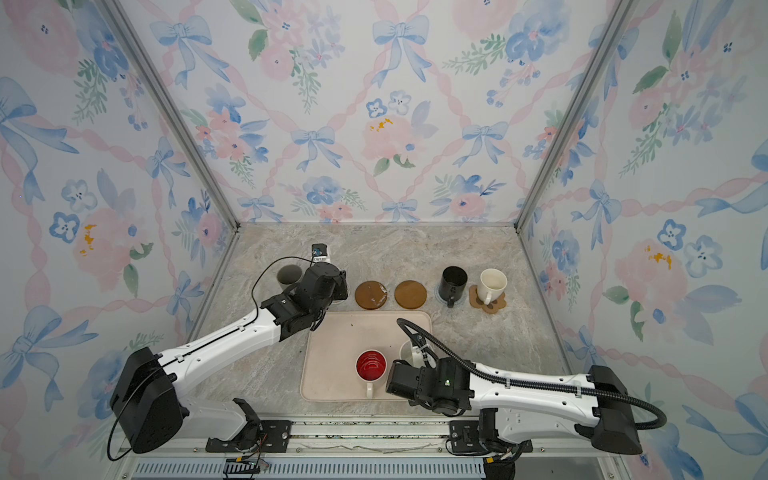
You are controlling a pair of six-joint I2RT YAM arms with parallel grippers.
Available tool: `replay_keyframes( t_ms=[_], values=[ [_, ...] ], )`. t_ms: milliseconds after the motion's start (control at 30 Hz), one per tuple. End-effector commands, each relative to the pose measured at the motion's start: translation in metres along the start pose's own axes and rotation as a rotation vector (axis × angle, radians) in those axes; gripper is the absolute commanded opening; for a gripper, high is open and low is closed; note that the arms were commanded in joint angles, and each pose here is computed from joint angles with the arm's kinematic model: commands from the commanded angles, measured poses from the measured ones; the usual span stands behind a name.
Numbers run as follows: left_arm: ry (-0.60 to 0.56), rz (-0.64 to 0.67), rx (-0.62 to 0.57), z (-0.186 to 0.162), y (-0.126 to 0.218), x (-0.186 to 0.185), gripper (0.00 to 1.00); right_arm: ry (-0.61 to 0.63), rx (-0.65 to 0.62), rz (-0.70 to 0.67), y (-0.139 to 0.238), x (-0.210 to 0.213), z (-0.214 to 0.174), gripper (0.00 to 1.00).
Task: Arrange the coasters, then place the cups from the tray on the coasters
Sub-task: 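Lift the speckled white mug off the tray with the right gripper, then carry the speckled mug with the right gripper toward the plain wooden coaster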
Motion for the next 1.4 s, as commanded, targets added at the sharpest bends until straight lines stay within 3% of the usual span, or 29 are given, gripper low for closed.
replay_keyframes(
  t_ms=[0,500,1367],
  values=[
    [0.003,-0.003,-0.033,0.010,0.005,-0.002,0.42,0.001,-0.106,-0.044,0.016,-0.009,0.027,0.00],
    [0.011,0.001,-0.044,0.012,0.010,0.002,0.42,-0.044,-0.194,-0.047,0.009,-0.030,0.099,0.00],
    [0.036,0.030,-0.069,0.016,0.018,0.021,0.42,-0.070,-0.255,-0.076,-0.044,-0.048,0.203,0.00]
  ],
)
Point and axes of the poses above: each gripper's point midway between its finger pads, its own y axis back along the fingers, its own x axis along the line the jaws close on, z = x × y, the point moved 3 cm from there along y, back along the fingers, and after that the axes turned 5 degrees about y, right-handed, at the moved point
